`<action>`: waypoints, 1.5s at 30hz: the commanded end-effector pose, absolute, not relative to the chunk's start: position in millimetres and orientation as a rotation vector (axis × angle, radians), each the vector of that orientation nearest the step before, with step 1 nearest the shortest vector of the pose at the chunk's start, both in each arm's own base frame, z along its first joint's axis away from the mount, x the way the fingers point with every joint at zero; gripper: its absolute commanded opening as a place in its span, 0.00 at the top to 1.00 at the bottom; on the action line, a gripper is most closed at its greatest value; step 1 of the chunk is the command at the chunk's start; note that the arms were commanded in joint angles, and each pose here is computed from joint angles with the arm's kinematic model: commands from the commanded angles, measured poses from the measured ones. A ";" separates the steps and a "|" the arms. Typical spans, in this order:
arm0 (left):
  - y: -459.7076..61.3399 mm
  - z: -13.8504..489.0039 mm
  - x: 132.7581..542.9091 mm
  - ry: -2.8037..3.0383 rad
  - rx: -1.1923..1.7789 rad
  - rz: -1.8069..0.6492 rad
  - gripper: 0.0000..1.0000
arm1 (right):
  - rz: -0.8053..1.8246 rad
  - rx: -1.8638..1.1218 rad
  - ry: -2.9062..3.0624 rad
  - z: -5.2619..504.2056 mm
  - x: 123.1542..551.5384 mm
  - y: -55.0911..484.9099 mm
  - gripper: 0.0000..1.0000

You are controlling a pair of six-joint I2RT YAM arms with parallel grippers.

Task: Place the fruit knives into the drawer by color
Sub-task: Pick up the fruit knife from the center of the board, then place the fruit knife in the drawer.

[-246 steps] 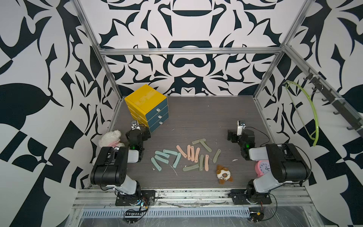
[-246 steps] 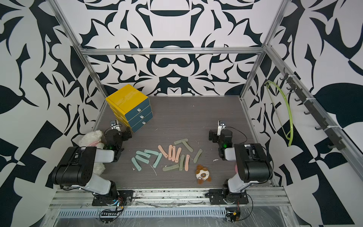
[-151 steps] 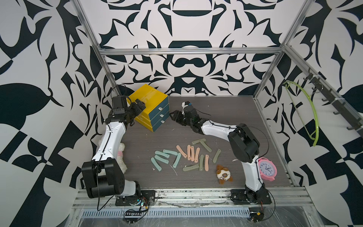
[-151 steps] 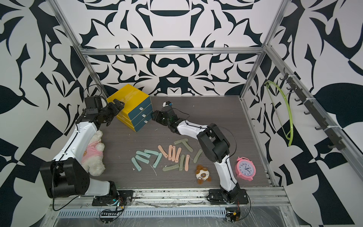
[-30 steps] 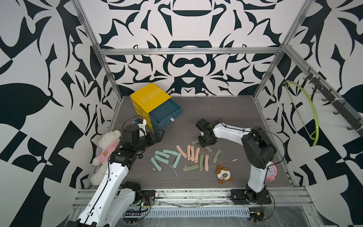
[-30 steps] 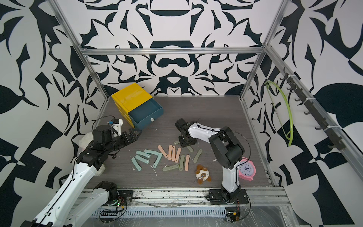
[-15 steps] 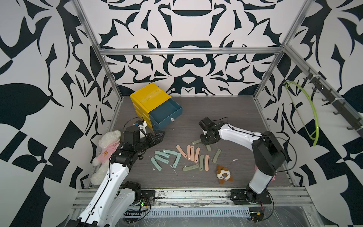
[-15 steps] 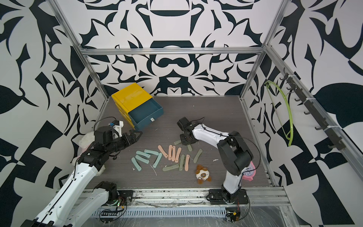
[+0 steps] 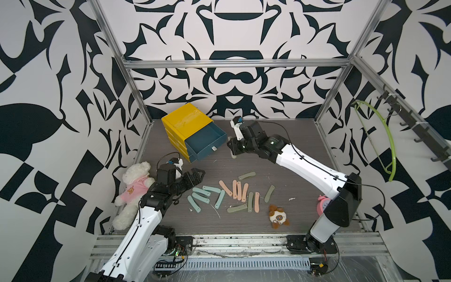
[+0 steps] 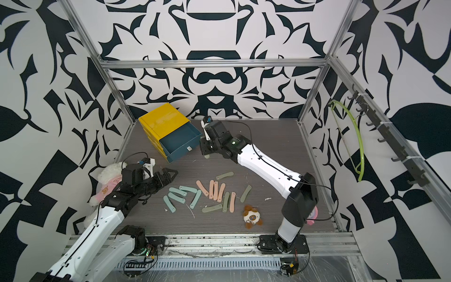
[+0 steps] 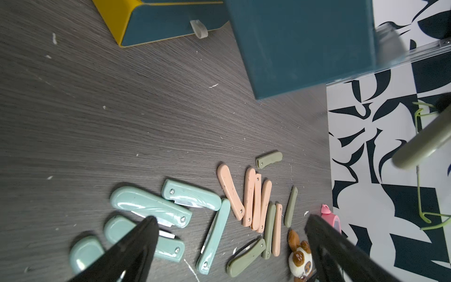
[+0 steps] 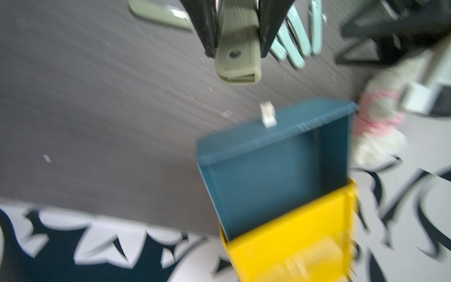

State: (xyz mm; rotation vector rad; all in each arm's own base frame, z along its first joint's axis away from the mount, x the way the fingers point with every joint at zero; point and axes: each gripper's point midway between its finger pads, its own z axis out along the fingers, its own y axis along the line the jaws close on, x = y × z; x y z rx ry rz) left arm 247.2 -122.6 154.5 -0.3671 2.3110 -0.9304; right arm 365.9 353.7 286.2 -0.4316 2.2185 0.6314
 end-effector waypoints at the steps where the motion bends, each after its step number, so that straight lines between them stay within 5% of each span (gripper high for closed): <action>1: -122.6 152.7 243.7 2.303 -0.363 -0.936 0.01 | 0.769 -0.394 2.080 329.8 391.5 386.1 0.99; 7: -122.5 148.4 238.0 2.320 -0.365 -0.938 0.01 | 0.859 -0.345 1.976 353.4 430.8 426.9 1.00; 15: -123.6 147.0 235.1 2.322 -0.369 -0.954 0.01 | 0.846 -0.304 2.039 321.3 452.2 437.5 0.97; 28: -125.5 149.0 237.3 2.317 -0.361 -0.964 0.01 | 0.846 -0.280 2.043 323.7 454.6 432.3 0.57; 45: -137.1 189.2 244.1 2.272 -0.234 -0.985 0.01 | 0.862 -0.277 1.977 381.8 410.2 387.7 0.45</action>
